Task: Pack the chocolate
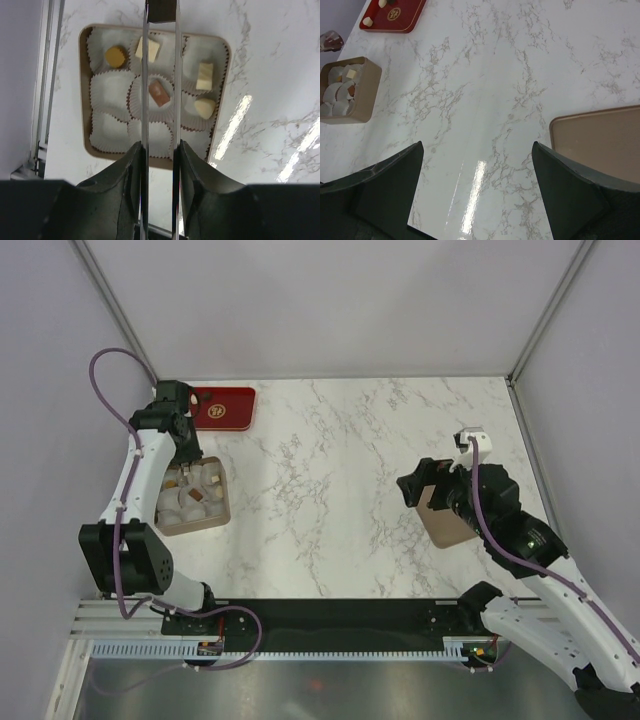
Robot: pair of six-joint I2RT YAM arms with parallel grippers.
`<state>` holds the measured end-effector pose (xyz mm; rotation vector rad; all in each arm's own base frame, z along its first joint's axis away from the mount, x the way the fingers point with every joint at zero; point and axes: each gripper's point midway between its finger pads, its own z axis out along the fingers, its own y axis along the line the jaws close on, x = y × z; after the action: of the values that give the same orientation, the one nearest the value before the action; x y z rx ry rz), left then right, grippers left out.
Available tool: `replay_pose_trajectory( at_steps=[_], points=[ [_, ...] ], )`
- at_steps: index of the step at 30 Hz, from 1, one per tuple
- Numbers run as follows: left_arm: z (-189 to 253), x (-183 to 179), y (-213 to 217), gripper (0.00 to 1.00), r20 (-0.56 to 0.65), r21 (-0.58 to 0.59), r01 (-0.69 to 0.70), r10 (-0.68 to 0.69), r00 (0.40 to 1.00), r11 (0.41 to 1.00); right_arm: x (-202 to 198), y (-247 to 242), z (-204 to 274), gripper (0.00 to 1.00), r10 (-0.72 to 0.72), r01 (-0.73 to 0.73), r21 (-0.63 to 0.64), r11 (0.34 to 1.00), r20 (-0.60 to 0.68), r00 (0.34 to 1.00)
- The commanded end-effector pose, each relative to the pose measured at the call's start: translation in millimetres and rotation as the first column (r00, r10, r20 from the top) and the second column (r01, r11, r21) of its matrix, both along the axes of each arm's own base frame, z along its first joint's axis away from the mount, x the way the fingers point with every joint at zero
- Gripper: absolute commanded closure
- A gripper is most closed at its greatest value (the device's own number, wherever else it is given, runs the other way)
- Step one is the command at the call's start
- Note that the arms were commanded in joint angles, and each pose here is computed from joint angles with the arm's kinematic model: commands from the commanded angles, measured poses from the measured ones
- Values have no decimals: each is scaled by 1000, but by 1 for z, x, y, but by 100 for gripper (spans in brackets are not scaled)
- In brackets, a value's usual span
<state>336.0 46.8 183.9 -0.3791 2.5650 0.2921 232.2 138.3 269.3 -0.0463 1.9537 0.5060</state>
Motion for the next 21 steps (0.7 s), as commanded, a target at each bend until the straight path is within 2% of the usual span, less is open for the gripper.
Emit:
replay_pose_trajectory(
  at_steps=[1,10,21],
  points=[
    [4,-27,12,64,-10,22,-98,98,995,995,-8,5,5,2,40,-40,30,999,12,999],
    [-16,-70,30,64,-65,64,-211,215,974,975,-15,7,4,2,89,-89,18,996,29,996],
    [-31,-85,38,64,-110,100,-252,263,959,962,-20,4,7,2,80,-81,4,997,62,995]
  ],
)
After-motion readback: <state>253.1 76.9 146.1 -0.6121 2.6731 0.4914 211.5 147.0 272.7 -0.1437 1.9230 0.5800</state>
